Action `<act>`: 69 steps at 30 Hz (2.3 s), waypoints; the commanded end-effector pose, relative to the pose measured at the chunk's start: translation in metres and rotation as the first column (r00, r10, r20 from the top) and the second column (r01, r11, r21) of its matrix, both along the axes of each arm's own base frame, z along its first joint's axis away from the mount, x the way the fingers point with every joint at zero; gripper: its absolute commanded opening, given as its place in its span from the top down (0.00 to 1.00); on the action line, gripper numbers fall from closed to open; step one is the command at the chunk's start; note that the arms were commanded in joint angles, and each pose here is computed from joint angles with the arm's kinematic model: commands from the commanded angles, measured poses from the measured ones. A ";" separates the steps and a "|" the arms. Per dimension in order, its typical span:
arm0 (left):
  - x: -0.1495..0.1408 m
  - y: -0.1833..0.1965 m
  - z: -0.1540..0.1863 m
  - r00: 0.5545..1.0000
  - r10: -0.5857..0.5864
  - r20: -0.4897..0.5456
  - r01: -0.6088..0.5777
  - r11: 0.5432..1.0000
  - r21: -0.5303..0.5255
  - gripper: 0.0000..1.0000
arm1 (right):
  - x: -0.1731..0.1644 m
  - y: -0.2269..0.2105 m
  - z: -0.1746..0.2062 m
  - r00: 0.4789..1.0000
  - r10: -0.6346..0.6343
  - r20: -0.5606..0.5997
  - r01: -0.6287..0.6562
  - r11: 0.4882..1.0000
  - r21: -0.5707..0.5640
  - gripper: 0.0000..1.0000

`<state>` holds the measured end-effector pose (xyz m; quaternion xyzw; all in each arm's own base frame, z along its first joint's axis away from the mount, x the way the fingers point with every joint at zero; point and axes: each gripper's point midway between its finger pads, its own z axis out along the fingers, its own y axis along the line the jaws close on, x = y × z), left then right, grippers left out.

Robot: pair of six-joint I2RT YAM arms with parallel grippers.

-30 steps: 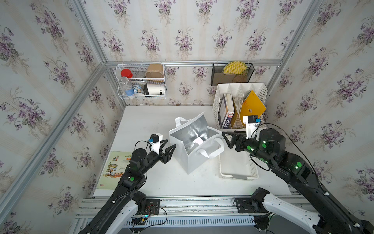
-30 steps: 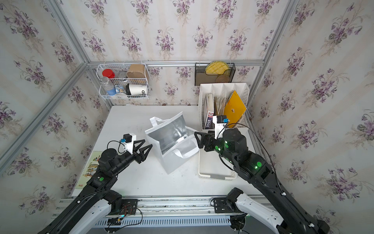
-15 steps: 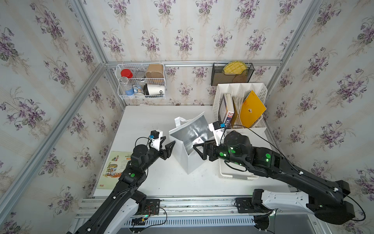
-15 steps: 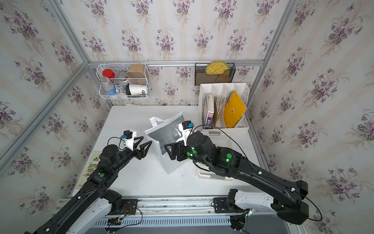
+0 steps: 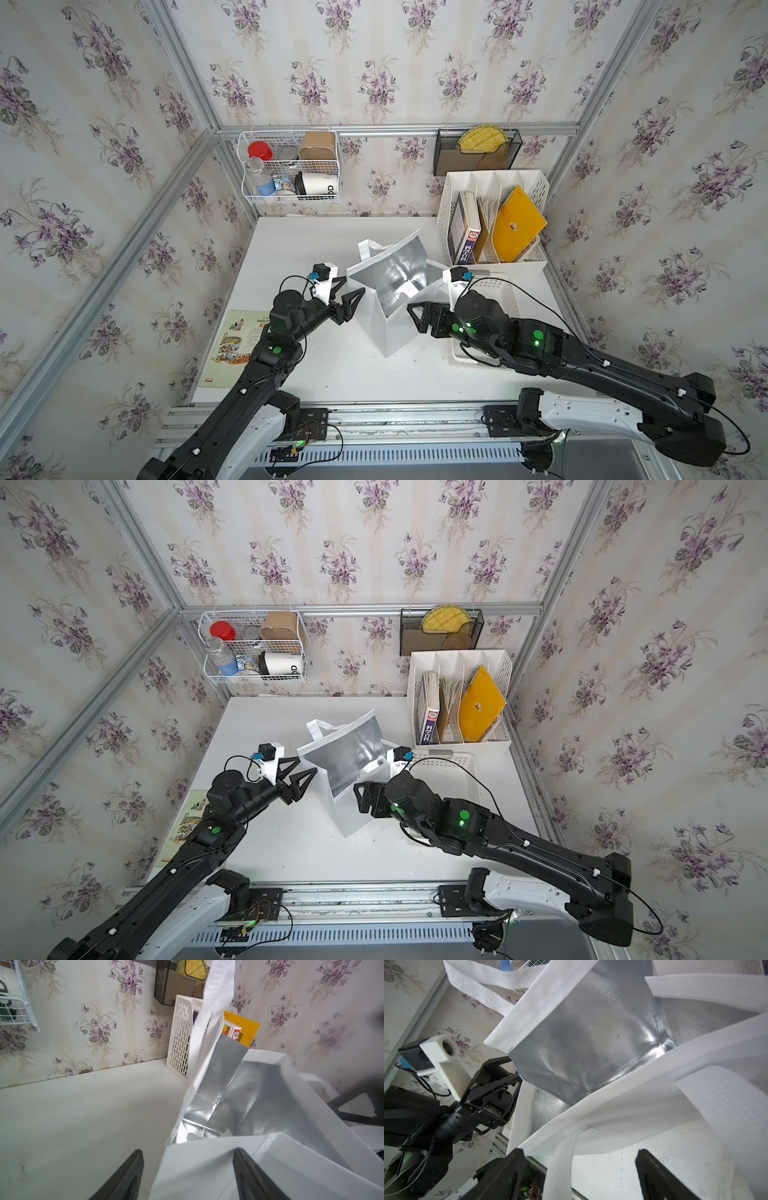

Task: Place the ice pack in the delivery bag
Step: Close the delivery bag at the center of the board.

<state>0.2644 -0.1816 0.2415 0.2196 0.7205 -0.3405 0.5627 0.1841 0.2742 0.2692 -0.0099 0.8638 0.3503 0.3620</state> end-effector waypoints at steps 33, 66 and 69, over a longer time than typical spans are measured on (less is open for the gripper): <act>-0.020 -0.038 0.007 0.902 -0.429 0.038 0.429 0.887 -0.171 0.33 | 0.049 0.021 -0.004 0.993 -0.071 -0.096 0.086 0.982 0.167 0.43; -0.059 -0.057 -0.033 0.950 -0.313 -0.023 0.312 0.950 -0.024 0.65 | 0.055 0.052 0.010 0.999 0.031 -0.018 -0.027 0.980 0.198 0.85; -0.055 -0.053 -0.033 0.962 -0.273 -0.031 0.273 0.962 -0.006 0.67 | 0.055 0.034 0.015 1.000 0.004 0.028 -0.008 0.991 0.137 0.63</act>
